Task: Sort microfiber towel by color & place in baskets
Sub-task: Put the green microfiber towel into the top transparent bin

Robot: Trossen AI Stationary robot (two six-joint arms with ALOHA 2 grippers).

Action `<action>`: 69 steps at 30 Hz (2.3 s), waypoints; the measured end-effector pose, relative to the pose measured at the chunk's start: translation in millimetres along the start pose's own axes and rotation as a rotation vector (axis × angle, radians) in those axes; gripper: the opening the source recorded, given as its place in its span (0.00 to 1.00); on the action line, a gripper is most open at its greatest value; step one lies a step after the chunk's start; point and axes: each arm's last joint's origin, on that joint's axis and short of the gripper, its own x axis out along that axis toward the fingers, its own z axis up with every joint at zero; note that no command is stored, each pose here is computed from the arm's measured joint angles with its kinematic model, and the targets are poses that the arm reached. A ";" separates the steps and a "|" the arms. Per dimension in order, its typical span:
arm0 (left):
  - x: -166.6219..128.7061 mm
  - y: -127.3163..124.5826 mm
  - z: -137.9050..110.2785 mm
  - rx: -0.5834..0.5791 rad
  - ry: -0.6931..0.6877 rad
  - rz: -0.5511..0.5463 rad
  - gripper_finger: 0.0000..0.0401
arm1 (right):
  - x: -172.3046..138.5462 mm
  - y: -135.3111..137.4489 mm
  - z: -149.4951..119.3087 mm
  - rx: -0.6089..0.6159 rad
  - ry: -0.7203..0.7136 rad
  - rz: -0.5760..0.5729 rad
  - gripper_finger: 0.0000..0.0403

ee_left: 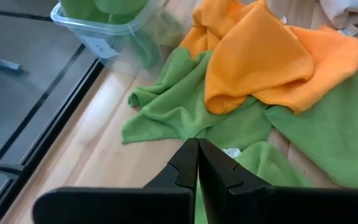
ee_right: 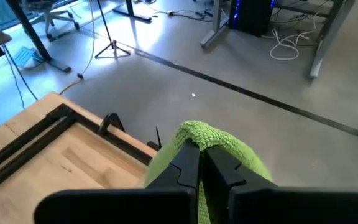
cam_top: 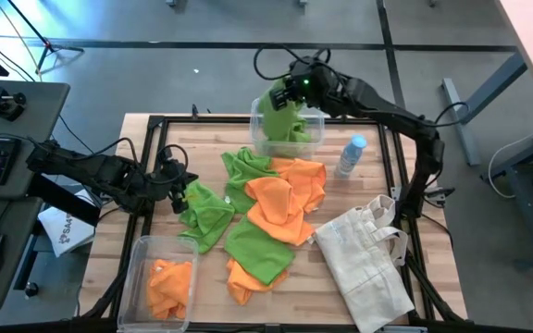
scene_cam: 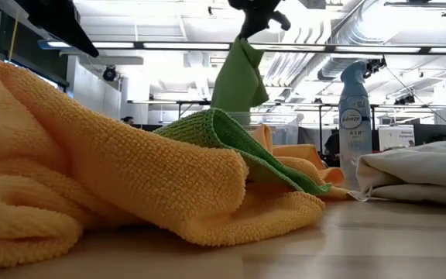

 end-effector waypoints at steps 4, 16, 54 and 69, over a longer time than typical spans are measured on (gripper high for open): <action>0.0 0.0 0.0 -0.015 0.000 0.001 0.00 | 6.7 1.9 -5.9 -0.021 0.037 -0.010 0.00; 0.0 0.2 0.0 -0.042 -0.002 0.007 0.00 | 80.8 -12.8 -52.7 0.208 0.381 -0.112 0.00; 0.0 0.0 -0.1 -0.094 0.001 0.000 0.00 | 212.6 -30.4 -162.0 0.333 0.803 -0.224 0.03; 0.1 0.1 -0.4 -0.090 0.004 0.001 0.00 | 178.8 -13.8 -113.2 0.253 0.748 -0.228 0.30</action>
